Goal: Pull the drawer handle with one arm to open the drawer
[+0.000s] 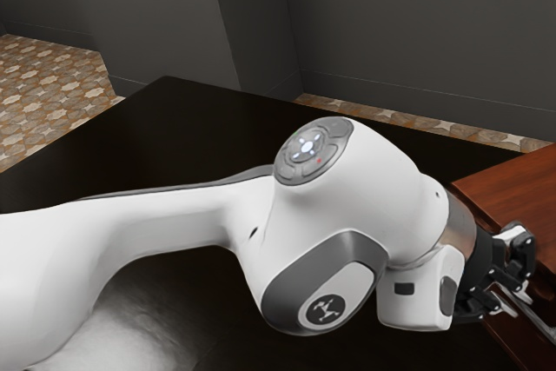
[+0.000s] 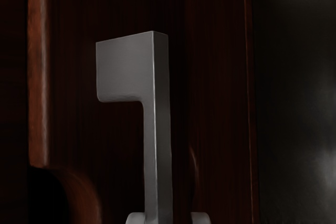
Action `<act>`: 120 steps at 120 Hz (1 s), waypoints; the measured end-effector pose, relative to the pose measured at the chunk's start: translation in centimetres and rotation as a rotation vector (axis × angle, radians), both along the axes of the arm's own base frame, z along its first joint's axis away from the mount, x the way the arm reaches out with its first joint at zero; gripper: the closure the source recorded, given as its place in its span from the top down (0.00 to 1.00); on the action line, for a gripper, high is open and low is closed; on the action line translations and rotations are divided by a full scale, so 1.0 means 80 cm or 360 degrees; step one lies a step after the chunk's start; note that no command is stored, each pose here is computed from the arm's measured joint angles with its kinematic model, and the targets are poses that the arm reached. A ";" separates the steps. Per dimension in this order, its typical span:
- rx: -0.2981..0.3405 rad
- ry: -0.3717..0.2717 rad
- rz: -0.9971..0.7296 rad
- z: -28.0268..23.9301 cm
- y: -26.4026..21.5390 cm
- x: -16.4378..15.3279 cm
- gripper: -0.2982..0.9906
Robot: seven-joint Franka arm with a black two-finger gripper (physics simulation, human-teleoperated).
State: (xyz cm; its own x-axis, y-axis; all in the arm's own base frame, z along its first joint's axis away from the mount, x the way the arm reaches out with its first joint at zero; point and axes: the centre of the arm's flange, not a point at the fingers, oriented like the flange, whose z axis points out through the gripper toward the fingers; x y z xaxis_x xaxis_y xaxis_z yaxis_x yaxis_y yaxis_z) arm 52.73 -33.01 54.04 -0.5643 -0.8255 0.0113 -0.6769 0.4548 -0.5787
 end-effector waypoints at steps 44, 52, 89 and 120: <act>0.0005 0.0003 -0.0006 0.009 0.012 -0.027 0.19; 0.0014 0.0016 -0.0007 0.003 0.013 -0.029 0.21; 0.0025 0.0024 -0.0009 0.006 0.024 -0.047 0.24; 0.0047 0.0049 -0.0012 0.002 0.034 -0.065 0.24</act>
State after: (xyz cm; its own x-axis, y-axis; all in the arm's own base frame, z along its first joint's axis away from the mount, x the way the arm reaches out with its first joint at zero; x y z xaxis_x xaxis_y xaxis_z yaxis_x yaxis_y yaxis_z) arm 47.56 -30.30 54.18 -0.5705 -0.8213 0.0047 -0.6907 0.4767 -0.5438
